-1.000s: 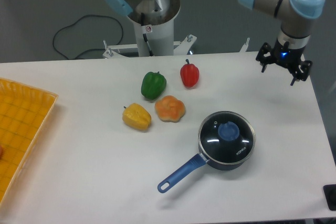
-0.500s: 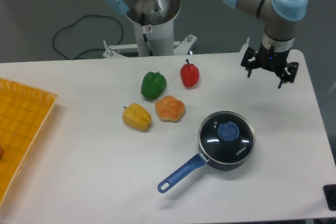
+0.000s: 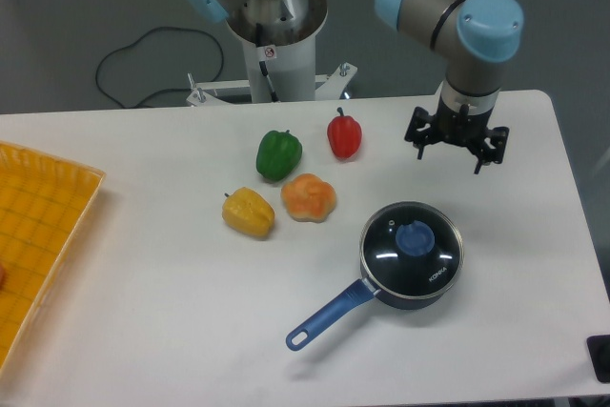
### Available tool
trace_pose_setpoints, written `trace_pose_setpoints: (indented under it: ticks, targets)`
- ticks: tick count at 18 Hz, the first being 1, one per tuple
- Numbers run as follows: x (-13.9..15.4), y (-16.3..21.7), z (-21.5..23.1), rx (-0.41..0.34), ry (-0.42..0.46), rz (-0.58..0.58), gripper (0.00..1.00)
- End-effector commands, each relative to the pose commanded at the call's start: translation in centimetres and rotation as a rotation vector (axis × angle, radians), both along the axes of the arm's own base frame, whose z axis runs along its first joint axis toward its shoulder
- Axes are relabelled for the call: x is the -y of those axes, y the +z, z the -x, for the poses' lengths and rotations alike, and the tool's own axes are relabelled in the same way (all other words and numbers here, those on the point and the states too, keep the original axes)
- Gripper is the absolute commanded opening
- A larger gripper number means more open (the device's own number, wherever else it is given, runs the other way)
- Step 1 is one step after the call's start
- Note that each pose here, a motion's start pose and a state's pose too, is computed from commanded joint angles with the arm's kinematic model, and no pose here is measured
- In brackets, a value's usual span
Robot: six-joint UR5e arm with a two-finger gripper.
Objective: Open the lid
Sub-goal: 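Move the open gripper over the saucepan's blue lid knob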
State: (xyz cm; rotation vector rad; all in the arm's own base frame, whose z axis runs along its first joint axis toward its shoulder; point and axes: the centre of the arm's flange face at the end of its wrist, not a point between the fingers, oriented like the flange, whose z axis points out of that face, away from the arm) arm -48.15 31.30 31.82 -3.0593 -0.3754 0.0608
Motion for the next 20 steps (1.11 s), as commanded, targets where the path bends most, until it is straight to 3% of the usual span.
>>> trace_pose_setpoints:
  ticks: [12, 20]
  targets:
    - [-6.9, -0.3, -2.7, 0.008, 0.201, -0.023, 1.0]
    - [-9.1, -0.8, -1.8, 0.028, 0.274, -0.055, 1.0]
